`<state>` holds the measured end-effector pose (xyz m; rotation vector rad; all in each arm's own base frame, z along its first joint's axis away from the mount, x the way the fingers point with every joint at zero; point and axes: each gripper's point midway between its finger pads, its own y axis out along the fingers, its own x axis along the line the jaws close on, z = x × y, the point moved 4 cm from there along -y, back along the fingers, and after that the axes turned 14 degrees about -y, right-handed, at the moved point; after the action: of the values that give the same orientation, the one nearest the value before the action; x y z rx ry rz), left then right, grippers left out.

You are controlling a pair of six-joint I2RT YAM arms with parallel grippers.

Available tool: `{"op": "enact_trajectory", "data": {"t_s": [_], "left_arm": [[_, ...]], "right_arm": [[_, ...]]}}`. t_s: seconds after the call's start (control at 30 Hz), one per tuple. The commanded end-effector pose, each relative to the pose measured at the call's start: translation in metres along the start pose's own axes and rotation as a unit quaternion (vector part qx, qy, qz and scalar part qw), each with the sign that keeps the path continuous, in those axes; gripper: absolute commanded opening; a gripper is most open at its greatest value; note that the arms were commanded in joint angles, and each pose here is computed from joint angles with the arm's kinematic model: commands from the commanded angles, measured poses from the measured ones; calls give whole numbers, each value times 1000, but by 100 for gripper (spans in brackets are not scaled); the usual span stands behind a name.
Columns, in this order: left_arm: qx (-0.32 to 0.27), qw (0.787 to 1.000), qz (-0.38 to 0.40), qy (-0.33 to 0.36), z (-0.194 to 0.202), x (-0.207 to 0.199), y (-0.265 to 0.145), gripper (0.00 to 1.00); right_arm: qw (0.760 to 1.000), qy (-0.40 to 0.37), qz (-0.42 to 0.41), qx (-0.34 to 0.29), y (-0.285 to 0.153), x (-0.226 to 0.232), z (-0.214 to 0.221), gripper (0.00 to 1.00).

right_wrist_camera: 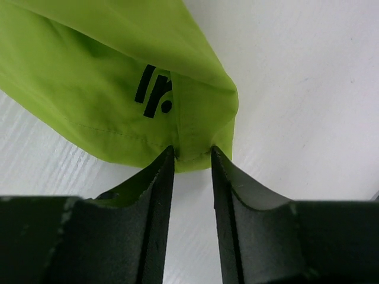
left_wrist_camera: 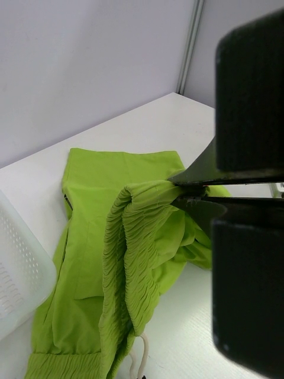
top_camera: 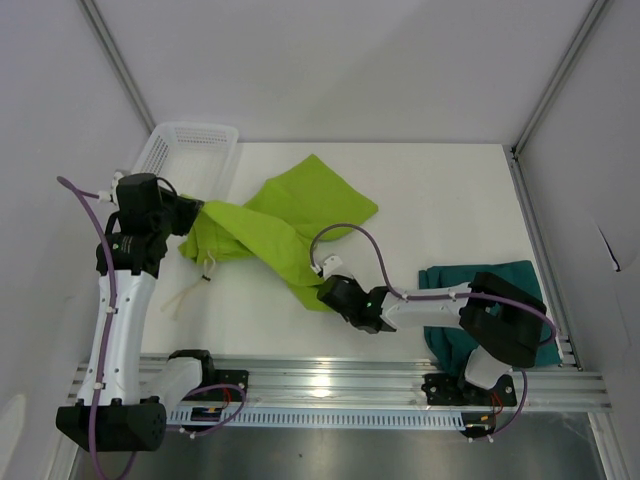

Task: Fold and stack the shorts
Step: Flatten the shorts out

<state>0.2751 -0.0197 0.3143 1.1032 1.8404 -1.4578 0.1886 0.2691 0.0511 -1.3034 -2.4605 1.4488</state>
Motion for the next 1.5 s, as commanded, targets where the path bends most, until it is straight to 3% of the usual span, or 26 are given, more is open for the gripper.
{"op": "enact_trajectory", "data": {"t_s": [0.0,0.13,0.27,0.37,0.53,0.7,0.87,1.07,1.33,1.47], "left_arm": [[-20,999,30,4,-9,-13,-5,0],[-20,999,32,5,-9,-14,-6,0],[-20,999,32,7,-9,-14,-6,0],[-21,999,30,8,-10,-15,-5,0],[-28,999,24,11,-14,-18,-4,0],[-57,998,-5,27,-32,-29,-7,0],[-48,997,-56,37,-48,-26,9,0],[-43,997,-65,27,-70,-26,17,0],[4,995,-83,51,-68,-25,37,0],[23,995,-81,58,-62,-21,42,2]], "right_arm": [[1000,1,3,18,7,2,-1,35],[1000,3,-11,23,10,3,-2,35],[999,9,-30,27,12,4,-1,10],[999,11,-36,22,8,4,-4,0],[998,19,-56,-7,-16,-3,-18,0],[991,21,-99,-84,-80,-17,-41,0],[972,55,-157,-167,-144,-24,-51,0],[970,117,-142,-156,-170,-42,-34,0],[939,214,-130,-238,-228,-83,-20,0],[938,216,-122,-244,-238,-94,-24,0]]}}
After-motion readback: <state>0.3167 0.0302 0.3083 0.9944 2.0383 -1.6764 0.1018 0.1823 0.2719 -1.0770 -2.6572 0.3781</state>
